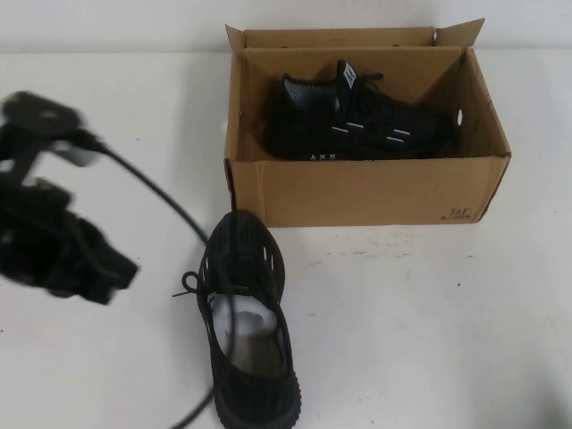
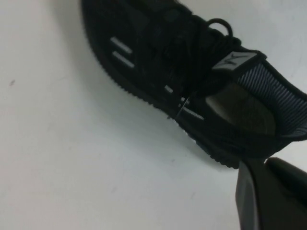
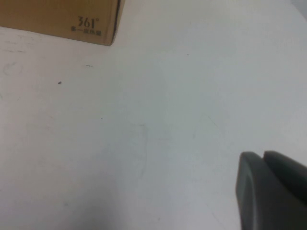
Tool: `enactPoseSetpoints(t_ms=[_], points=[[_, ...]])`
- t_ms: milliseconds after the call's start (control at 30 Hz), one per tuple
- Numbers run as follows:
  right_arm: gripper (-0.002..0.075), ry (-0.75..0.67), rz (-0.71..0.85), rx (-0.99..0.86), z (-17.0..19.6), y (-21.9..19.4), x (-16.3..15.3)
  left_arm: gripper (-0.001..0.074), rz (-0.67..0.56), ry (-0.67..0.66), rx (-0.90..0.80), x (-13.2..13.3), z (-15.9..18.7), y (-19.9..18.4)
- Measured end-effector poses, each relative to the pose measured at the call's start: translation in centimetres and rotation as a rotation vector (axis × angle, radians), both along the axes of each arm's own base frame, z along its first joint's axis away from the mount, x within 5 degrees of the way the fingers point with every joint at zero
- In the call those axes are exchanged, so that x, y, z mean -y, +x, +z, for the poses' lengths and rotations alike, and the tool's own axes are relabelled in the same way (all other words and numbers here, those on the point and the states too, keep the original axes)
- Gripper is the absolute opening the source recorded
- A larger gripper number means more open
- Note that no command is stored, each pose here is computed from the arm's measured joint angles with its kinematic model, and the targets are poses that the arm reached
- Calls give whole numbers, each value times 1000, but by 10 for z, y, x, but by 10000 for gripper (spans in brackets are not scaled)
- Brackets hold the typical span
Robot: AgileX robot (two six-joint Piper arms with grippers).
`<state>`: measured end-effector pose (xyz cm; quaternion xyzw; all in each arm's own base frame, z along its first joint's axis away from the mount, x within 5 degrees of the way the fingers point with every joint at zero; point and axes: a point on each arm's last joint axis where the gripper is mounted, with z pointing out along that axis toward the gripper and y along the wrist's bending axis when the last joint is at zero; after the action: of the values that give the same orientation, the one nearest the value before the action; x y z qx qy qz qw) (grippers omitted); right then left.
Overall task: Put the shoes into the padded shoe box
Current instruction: Pick up the shoe from the table
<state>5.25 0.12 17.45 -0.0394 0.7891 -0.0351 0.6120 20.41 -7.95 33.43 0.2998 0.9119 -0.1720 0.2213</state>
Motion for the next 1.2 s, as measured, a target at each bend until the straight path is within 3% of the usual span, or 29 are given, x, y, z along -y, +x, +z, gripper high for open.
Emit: enactPoseSetpoints(t_ms=[233,367,467,600,700,1033,1200], points=[[-6,0,0,0,0,0,0,-4,-280,217,48,52,-12,20],[-6,0,0,0,0,0,0,13,-422,276,80,76,-24,21],[-6,0,0,0,0,0,0,104,-491,292,93,89,-34,24],[-6,0,0,0,0,0,0,298,-518,300,116,96,-44,33],[-6,0,0,0,0,0,0,354,-521,303,137,99,-49,38],[-6,0,0,0,0,0,0,373,-567,333,148,111,-61,58],[-6,-2,0,0,0,0,0,325,-587,363,115,116,-70,67]])
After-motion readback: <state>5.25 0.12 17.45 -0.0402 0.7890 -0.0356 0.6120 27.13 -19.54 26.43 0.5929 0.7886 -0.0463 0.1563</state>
